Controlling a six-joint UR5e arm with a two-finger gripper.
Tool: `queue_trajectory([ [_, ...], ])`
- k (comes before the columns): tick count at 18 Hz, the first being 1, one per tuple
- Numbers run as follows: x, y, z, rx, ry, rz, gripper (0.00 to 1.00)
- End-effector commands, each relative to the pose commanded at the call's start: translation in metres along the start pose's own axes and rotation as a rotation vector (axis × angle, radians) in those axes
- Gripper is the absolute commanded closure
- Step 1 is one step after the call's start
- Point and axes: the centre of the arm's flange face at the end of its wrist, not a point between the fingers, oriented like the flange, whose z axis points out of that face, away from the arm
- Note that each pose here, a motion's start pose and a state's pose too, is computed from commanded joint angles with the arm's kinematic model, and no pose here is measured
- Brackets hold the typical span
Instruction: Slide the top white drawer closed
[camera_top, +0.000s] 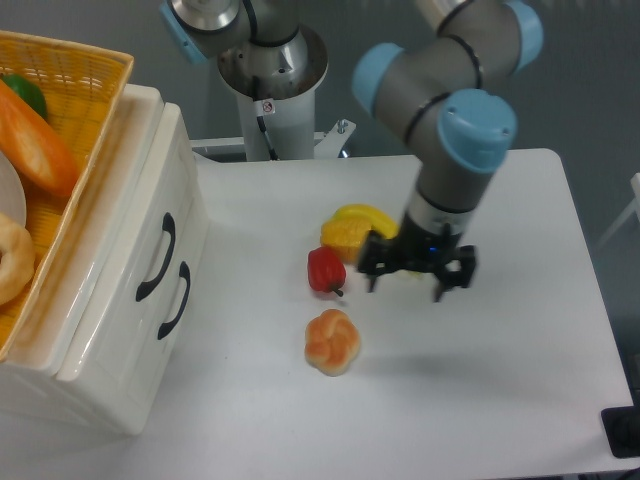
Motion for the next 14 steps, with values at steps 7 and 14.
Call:
queue_trajectory([
  [7,-0.074,0.040,0.022,-0.010,-0.018,0.434,0.00],
  [14,-0.096,0.068,0.038,-0.150,-0.027,0.707,0.00],
])
